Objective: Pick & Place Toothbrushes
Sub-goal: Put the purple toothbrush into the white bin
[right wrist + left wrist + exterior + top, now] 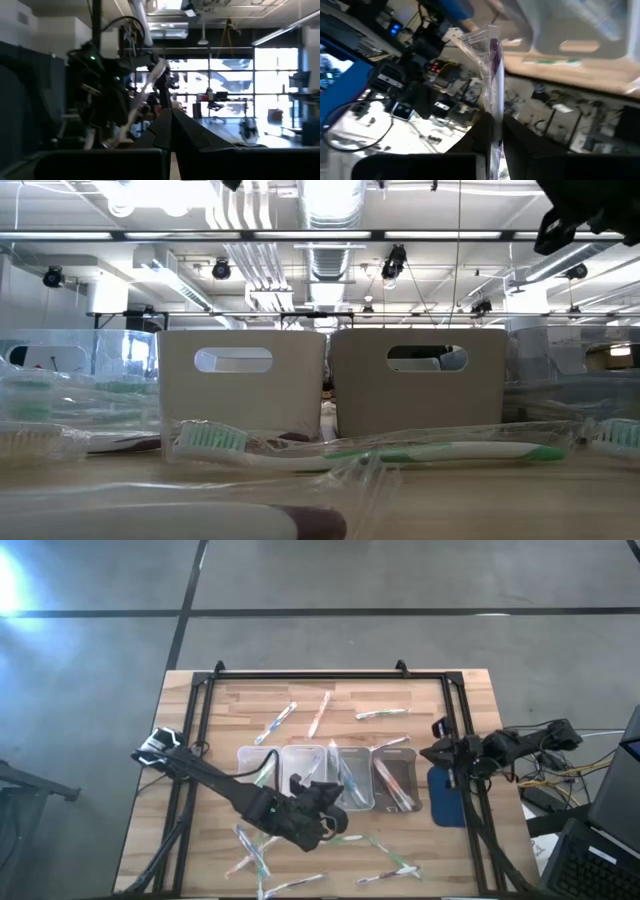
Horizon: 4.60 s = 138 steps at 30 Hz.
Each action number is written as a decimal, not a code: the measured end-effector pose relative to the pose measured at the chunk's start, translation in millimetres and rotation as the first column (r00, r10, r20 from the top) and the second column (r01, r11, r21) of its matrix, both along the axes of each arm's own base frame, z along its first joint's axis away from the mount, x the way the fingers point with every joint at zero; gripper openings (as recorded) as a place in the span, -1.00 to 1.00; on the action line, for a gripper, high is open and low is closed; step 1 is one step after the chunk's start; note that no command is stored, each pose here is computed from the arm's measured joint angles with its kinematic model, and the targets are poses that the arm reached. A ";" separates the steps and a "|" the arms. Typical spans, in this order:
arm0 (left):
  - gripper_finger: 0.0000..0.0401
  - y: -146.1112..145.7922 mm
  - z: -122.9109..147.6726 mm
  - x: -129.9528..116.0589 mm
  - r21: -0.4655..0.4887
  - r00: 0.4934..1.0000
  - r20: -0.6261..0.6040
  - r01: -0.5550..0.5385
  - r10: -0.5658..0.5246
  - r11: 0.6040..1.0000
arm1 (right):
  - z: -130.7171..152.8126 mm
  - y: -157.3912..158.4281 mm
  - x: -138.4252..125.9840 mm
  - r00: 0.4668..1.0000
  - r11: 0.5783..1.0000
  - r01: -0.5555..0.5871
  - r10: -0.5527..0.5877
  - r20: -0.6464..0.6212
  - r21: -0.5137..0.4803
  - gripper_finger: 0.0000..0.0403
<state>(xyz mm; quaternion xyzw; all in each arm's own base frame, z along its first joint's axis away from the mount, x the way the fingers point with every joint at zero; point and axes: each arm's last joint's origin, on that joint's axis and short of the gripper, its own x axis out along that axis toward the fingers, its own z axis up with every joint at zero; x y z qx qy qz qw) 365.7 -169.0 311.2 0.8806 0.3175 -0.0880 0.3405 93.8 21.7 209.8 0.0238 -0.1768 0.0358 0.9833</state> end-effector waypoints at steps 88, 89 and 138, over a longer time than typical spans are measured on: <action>-0.83 -9.9 -14.7 24.0 0.132 0.999 -0.030 0.041 -0.038 0.990 | 36.0 46.4 177.2 0.928 0.984 -0.125 0.161 -0.336 0.127 -0.87; -0.83 -9.9 -14.9 24.0 0.133 0.999 -0.032 0.042 -0.038 0.990 | 36.0 46.5 177.2 0.928 0.984 -0.127 0.163 -0.336 0.125 -0.90; -0.14 -17.1 9.8 -47.0 -0.979 0.448 0.186 0.009 0.875 0.204 | 50.3 41.7 149.7 0.920 0.988 -0.131 0.092 -0.382 -0.077 -0.90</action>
